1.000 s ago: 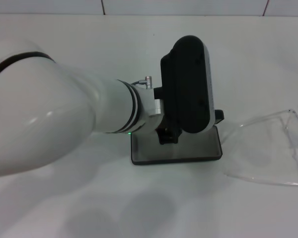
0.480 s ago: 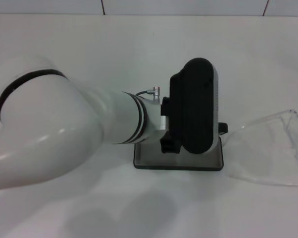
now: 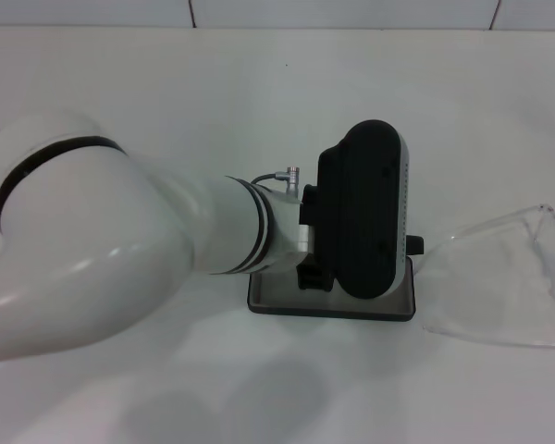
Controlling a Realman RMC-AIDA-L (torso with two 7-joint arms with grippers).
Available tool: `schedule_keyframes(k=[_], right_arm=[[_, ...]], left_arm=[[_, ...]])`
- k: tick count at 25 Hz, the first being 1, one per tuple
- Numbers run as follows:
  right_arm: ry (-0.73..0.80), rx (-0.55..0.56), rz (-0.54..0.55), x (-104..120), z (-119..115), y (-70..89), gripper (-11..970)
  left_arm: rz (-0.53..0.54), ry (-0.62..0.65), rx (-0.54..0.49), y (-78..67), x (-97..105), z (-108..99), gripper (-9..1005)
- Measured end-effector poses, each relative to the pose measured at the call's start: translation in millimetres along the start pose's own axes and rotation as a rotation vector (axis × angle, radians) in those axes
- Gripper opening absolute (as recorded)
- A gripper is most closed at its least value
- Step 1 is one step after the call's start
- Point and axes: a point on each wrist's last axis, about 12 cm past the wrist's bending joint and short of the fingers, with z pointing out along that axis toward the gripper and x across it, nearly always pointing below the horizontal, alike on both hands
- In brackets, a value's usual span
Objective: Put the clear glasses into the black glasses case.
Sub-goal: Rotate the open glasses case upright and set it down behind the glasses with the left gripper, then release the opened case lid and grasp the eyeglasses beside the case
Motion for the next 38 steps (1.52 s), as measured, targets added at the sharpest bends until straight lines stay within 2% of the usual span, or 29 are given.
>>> schedule_keyframes(k=[10, 13, 17, 20, 25, 30, 34, 38], right_arm=[[-0.002, 0.007, 0.002, 0, -3, 1.9, 808], [0.000, 0.004, 0.003, 0, -3, 2.4, 808], [0.006, -0.003, 0.012, 0, -3, 2.7, 808], [0.067, 0.000, 0.071, -2, 1, -4.3, 807], [0.348, 0.028, 0.222, -17, 26, -29.2, 807], [0.621, 0.040, 0.274, -31, 62, -35.1, 807], [0.895, 0.124, 0.291, -37, 98, -37.7, 807], [1.165, 0.214, 0.250, -42, 137, -37.4, 807]], left_arm=[[-0.022, -0.036, -0.026, 0.0, -4, -9, 231], [-0.023, -0.044, -0.033, 0.9, -5, -12, 415], [-0.028, -0.060, -0.042, 2.6, -9, -17, 461], [-0.040, -0.096, -0.053, 4.6, -15, -28, 484], [-0.075, -0.243, -0.056, 6.7, -38, -61, 486], [-0.120, -0.329, -0.086, 13.1, -42, -81, 485], [-0.243, -0.417, -0.127, 27.3, -29, -101, 484], [-0.373, -0.587, -0.138, 45.0, -9, -121, 483]])
